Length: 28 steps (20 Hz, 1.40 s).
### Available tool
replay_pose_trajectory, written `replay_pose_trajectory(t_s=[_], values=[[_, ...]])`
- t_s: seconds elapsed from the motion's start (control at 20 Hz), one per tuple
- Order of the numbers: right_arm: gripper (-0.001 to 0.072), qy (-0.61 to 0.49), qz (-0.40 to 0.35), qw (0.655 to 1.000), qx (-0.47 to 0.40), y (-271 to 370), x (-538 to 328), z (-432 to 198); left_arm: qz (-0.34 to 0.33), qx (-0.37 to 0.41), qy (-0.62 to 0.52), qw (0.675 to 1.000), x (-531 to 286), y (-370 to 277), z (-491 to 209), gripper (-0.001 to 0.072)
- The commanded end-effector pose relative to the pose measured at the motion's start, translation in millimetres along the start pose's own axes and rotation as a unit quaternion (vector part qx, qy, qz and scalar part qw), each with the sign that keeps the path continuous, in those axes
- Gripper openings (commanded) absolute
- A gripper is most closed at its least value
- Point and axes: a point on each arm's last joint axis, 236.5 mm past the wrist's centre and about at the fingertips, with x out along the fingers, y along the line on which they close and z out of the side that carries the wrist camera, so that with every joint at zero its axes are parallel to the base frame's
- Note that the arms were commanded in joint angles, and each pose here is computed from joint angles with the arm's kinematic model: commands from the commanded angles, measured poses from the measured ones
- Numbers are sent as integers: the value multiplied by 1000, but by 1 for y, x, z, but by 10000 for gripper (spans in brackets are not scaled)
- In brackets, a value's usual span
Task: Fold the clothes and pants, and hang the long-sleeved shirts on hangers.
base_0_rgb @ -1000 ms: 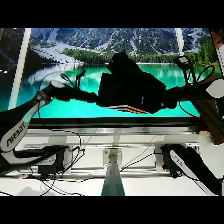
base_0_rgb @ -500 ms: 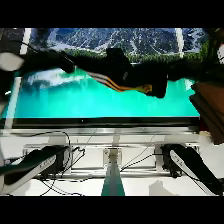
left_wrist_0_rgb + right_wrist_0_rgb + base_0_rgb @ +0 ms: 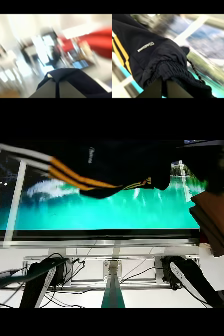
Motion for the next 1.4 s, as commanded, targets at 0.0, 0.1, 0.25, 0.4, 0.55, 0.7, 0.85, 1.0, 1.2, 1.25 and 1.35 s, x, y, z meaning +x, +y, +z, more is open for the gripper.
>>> replay_pose_trajectory(t_s=[0.0,0.1,0.25,0.4,0.55,0.7,0.85,1.0,1.2,1.25,1.35], values=[[27,-45,68,996,-28,67,-32,21,79,46,-122,988,-69,17,84,3],[26,-49,61,996,-39,74,-39,21,83,53,-133,986,-80,16,92,3],[25,-30,49,998,11,57,-30,13,46,38,-66,996,-48,7,48,3],[25,39,12,995,94,0,6,-36,-19,-32,75,997,9,-9,-54,3],[25,92,-66,977,182,-90,52,-107,-74,-106,245,961,55,-30,-197,3],[26,111,-148,953,240,-175,89,-172,-91,-165,368,911,79,-45,-325,3],[26,162,-166,931,283,-215,116,-226,-94,-223,433,868,78,-61,-389,3],[25,226,-193,916,268,-237,115,-270,-135,-264,486,822,51,-91,-396,3],[26,254,-244,904,243,-269,82,-283,-232,-321,585,708,-19,-149,-376,2],[25,253,-262,900,240,-281,71,-283,-253,-329,598,686,-32,-164,-370,3],[26,258,-293,891,230,-303,50,-287,-282,-349,613,651,-50,-195,-365,3]])
